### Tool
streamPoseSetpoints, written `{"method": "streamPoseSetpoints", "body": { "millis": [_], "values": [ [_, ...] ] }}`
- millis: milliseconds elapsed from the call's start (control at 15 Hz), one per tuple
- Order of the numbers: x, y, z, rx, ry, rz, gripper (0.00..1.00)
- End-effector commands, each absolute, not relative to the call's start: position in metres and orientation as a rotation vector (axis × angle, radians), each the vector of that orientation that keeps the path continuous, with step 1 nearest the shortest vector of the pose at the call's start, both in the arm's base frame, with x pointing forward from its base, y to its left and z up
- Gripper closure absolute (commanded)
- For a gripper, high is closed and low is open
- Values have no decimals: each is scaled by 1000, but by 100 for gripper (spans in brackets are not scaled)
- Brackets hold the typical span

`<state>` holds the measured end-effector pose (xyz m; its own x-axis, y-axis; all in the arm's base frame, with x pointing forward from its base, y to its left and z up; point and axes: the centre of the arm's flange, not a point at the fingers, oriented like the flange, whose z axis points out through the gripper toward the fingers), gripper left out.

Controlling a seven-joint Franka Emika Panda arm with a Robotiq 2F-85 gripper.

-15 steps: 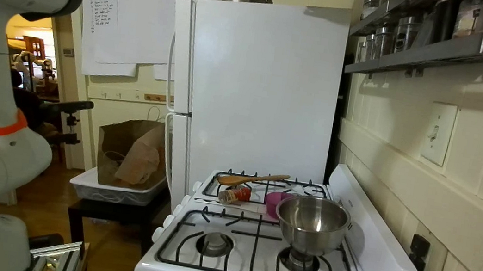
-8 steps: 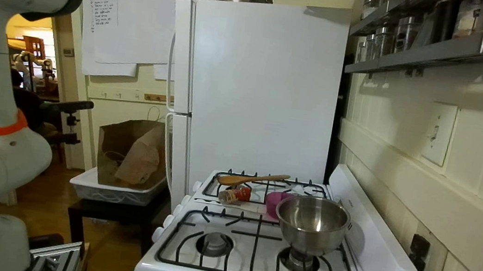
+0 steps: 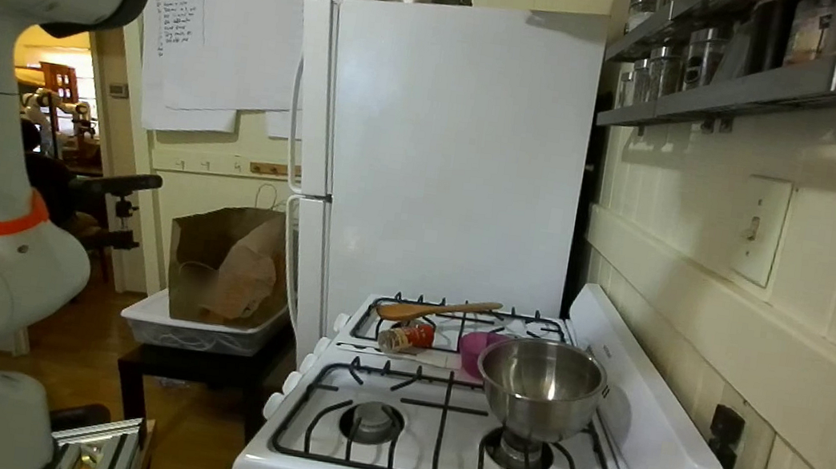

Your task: Pick up one jar from the topmost shelf and shake it over the silver bowl on the right then place it back on the shelf.

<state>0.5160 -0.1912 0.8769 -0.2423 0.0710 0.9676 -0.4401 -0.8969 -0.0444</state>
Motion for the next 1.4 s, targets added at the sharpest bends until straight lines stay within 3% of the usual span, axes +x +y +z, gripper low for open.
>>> {"method": "streamPoseSetpoints", "body": {
  "millis": [0, 933, 1000, 1133, 1333],
  "values": [
    [523, -182, 862, 1627, -421, 2283, 77],
    [532, -180, 857, 1727, -441, 2182, 77],
    [531, -178, 858, 1740, -449, 2173, 27],
    [529, -173, 864, 1763, -457, 2162, 19],
    [527, -159, 876, 1780, -461, 2150, 0]
  ]
}}
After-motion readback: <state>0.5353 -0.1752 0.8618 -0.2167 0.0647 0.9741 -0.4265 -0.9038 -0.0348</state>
